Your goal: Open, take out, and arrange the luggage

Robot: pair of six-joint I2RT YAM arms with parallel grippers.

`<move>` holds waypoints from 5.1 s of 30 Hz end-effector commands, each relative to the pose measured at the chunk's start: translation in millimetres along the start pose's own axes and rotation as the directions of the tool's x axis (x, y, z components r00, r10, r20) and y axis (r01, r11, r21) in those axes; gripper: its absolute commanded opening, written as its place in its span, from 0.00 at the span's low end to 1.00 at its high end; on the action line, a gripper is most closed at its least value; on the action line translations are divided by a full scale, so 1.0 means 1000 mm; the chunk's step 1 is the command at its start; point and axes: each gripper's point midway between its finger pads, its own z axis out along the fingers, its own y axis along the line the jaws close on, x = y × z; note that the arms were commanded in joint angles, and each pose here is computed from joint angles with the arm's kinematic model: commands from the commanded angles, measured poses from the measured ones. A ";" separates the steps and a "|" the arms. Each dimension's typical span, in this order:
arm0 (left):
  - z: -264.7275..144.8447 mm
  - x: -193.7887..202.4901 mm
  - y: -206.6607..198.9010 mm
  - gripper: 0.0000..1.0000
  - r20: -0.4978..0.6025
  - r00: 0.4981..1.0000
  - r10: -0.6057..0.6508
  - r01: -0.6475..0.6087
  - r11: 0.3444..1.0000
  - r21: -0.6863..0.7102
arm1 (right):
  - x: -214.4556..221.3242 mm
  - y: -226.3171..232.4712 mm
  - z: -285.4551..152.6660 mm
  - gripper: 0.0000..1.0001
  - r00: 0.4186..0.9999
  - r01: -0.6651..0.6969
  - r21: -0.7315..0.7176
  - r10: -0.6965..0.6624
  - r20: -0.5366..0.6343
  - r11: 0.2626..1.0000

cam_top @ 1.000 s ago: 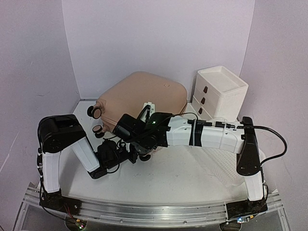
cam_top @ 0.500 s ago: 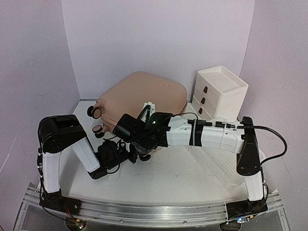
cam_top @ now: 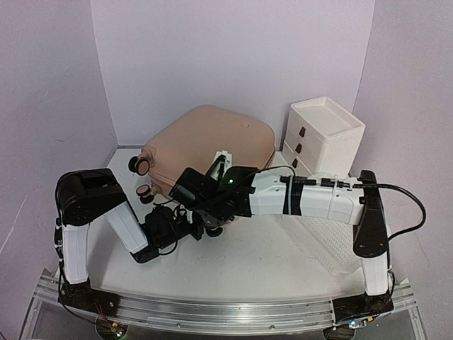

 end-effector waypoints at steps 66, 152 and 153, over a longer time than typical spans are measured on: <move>-0.140 -0.060 0.247 0.00 0.126 0.925 -0.360 0.358 0.708 -0.608 | 0.017 -0.129 0.024 0.00 0.733 0.546 -0.270 -0.608 -0.304 0.793; 0.097 -0.117 -0.066 0.85 -0.365 0.899 -0.242 0.152 0.954 -0.258 | -0.054 -0.247 -0.098 0.98 0.876 0.463 -0.212 -0.481 -0.041 0.861; 0.097 -0.117 -0.065 0.79 -0.363 0.899 -0.244 0.153 0.953 -0.262 | -0.053 -0.248 -0.098 0.98 0.876 0.463 -0.211 -0.481 -0.042 0.861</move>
